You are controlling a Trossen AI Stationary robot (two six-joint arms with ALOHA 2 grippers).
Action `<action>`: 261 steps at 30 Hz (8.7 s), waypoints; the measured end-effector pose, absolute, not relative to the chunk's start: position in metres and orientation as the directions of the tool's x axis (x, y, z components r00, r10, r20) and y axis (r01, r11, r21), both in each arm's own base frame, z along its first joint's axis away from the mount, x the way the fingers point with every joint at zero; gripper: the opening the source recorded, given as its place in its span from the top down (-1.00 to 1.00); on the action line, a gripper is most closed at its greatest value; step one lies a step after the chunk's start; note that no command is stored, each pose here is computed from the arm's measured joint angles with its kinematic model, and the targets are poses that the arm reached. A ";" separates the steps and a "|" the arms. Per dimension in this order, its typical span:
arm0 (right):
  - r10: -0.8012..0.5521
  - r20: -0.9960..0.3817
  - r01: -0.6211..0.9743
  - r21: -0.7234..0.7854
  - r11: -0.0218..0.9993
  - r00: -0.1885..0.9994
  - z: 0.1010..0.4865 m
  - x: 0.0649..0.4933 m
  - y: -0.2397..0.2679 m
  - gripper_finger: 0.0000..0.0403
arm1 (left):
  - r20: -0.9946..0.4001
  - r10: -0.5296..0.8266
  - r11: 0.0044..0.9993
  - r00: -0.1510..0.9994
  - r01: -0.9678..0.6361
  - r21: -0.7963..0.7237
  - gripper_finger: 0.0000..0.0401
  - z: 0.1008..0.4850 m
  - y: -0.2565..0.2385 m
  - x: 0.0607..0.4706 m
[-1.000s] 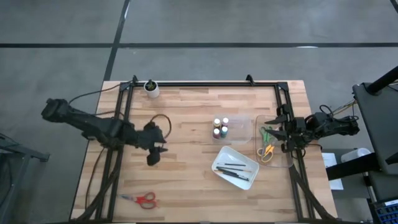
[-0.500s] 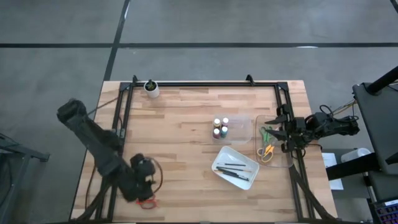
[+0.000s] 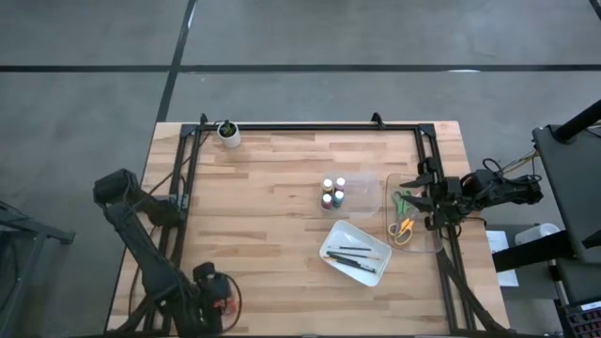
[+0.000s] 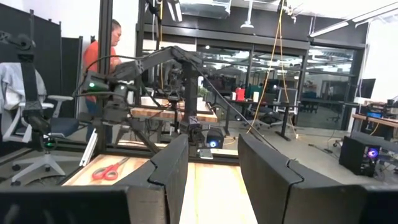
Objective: Pick & Place Paint Supplies
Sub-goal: Put the red scissors into the right transparent bin
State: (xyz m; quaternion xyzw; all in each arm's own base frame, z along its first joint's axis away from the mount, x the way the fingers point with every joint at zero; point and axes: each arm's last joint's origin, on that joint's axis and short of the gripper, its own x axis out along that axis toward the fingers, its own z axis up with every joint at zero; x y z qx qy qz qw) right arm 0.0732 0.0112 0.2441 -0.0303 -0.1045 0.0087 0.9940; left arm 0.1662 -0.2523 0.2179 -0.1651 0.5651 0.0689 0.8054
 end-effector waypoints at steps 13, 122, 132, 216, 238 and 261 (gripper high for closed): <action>0.023 0.207 -0.011 -0.062 0.998 0.978 0.244 0.073 0.011 0.31 | -0.905 -0.219 0.959 0.365 -0.093 -0.269 0.07 0.210 -0.275 0.166; 0.023 0.206 -0.010 -0.062 0.998 0.978 0.244 0.073 0.011 0.31 | -0.982 -0.076 0.717 0.170 -0.676 -0.172 0.07 0.194 -0.175 0.258; 0.023 0.207 -0.010 -0.062 0.998 0.978 0.244 0.073 0.011 0.31 | -0.976 0.002 0.694 0.219 -0.703 -0.156 0.07 0.182 -0.196 0.251; 0.023 0.207 -0.010 -0.061 0.998 0.978 0.244 0.073 0.011 0.31 | -0.697 0.281 0.562 0.659 -0.702 -0.437 0.65 0.239 -0.159 0.248; 0.023 0.207 -0.010 -0.062 0.998 0.978 0.244 0.073 0.011 0.31 | -0.273 0.378 0.709 0.884 -0.467 -0.529 0.66 0.289 -0.105 0.313; 0.023 0.207 -0.010 -0.062 0.998 0.978 0.244 0.073 0.011 0.31 | -0.162 0.358 0.514 0.919 -0.339 -0.788 0.66 0.261 -0.053 0.412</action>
